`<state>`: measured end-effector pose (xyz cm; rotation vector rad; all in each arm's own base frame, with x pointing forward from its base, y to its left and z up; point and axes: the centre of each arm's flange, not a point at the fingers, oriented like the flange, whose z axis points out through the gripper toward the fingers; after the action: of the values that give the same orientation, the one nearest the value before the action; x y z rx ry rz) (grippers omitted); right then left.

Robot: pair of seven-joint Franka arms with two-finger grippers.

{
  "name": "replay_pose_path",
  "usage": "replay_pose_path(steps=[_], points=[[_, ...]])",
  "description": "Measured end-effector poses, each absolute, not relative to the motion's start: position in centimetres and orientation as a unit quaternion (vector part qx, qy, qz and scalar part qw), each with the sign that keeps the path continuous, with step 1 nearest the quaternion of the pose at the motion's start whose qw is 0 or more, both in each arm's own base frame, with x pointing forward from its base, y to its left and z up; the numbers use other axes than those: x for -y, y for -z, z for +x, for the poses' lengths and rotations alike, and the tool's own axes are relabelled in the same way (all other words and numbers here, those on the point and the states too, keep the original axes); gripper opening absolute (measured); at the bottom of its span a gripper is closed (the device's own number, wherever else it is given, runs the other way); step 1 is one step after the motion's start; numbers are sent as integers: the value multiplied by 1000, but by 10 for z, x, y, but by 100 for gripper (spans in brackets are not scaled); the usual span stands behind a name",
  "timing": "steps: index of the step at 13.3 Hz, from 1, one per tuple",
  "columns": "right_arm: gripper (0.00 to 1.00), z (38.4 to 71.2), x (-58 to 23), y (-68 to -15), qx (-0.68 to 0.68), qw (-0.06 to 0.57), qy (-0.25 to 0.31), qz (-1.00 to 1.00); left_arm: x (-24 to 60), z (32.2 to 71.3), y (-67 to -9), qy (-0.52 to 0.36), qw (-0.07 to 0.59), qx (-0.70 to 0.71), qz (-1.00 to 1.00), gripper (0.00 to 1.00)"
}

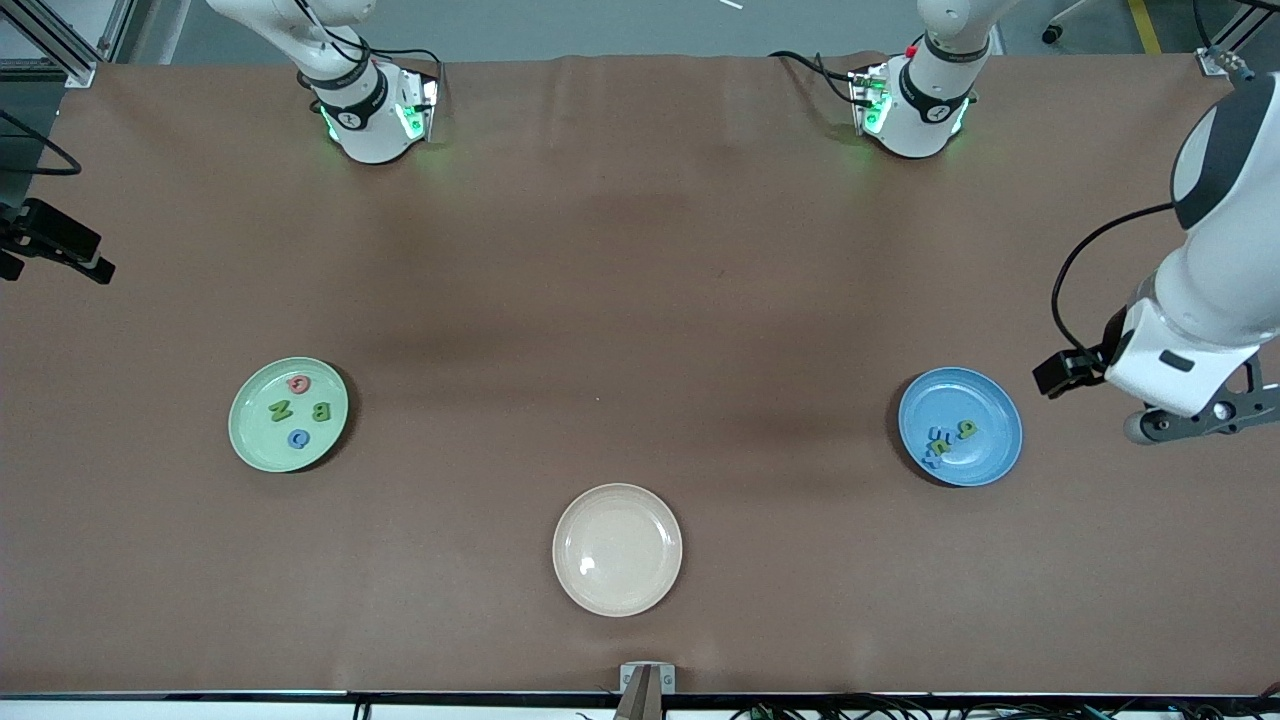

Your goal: Sort upper and lower case letters into plates

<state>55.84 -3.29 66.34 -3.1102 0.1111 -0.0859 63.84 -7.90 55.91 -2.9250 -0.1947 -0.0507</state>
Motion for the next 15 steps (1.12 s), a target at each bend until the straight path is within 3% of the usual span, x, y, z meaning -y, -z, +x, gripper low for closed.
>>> replay_pose_path(steps=[4,7,9,15], points=[[100,558,33,-663,-36,14,28,-999,103,616,-594,30,125,39,-991,100],[100,558,33,-663,-36,14,28,-999,116,594,-622,26,89,53,-994,100],[100,558,33,-664,-36,13,28,-999,102,583,-639,17,58,78,-995,100],[100,558,33,-664,-36,13,28,-999,50,559,-662,-17,47,27,-998,100]])
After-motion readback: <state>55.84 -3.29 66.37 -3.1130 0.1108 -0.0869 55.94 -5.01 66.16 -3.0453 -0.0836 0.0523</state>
